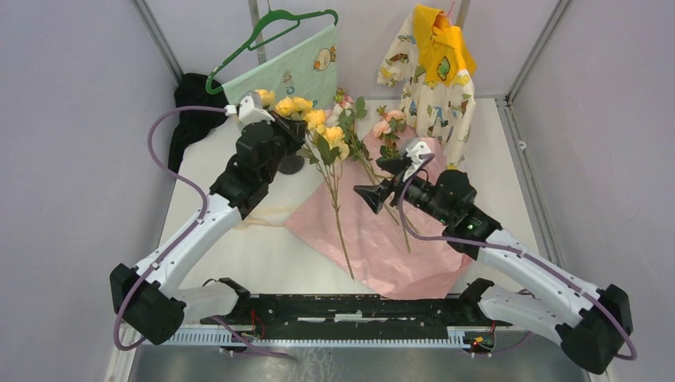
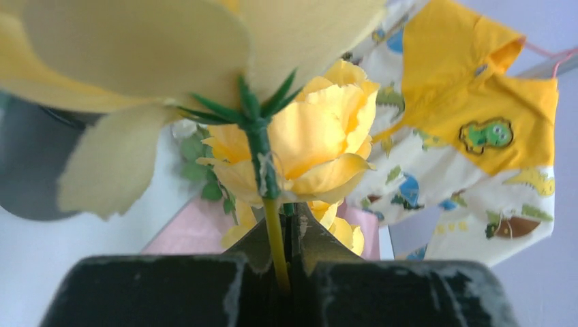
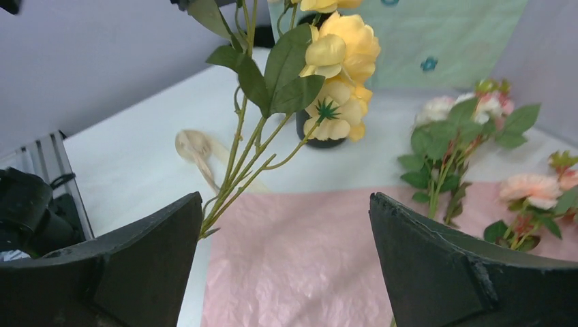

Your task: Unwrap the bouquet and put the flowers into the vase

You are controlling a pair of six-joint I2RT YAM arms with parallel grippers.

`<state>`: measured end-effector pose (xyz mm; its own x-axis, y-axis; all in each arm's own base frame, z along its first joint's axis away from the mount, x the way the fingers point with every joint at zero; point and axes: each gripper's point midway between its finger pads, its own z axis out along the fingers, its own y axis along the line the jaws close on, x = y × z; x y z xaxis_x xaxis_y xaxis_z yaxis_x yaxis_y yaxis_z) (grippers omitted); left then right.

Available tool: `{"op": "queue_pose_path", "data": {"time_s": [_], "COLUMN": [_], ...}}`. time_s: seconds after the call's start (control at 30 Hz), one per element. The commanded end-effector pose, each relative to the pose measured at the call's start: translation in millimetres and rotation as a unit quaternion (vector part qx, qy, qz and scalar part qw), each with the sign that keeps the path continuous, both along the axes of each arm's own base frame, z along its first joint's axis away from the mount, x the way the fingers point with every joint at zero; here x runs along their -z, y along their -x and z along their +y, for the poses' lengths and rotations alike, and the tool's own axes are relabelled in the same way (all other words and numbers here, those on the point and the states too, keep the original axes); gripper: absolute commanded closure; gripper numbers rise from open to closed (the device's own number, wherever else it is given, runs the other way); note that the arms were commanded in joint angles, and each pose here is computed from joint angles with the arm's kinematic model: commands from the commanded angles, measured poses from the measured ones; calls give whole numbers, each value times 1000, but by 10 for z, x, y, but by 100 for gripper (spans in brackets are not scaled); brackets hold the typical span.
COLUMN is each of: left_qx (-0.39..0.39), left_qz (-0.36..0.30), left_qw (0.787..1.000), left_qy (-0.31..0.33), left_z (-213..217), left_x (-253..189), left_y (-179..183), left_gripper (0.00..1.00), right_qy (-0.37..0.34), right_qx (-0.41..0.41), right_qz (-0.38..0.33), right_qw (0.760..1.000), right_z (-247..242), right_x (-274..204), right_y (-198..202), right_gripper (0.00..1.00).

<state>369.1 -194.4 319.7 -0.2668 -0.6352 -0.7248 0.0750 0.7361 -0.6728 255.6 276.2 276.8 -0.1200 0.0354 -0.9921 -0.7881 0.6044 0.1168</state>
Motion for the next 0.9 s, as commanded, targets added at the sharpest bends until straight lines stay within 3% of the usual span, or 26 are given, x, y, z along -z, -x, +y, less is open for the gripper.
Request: {"op": "queue_pose_path", "data": {"time_s": [0.0,0.2,0.4,0.7,0.87], "left_qx": [-87,-183,-247,-332,-387], "left_qz": [-70,-188,-336,-435,-458], "left_qw": [993,964,903,819,772], "left_qy": [-34,-44,-104,-171,-211], "left_z": [389,830,1093,1319,1393], "left_x": [-561,-1478,-2348,-2973,-3171], "left_y": [-33,53,242,486,523], "left_gripper": [98,98,96,94,93], "right_qy": [-53,-39,-32,-24,-19], "right_qx": [17,15,2,-10,-12], "right_qz": [-55,-35,-26,-14,-13], "right_qw": [997,999,999,1000,1000], "right_z": [-129,-79,10,101,134], "right_x": [-360,-163,-37,113,132], "right_y": [69,26,-6,-44,-78], "right_gripper": [2,9,12,12,12]}}
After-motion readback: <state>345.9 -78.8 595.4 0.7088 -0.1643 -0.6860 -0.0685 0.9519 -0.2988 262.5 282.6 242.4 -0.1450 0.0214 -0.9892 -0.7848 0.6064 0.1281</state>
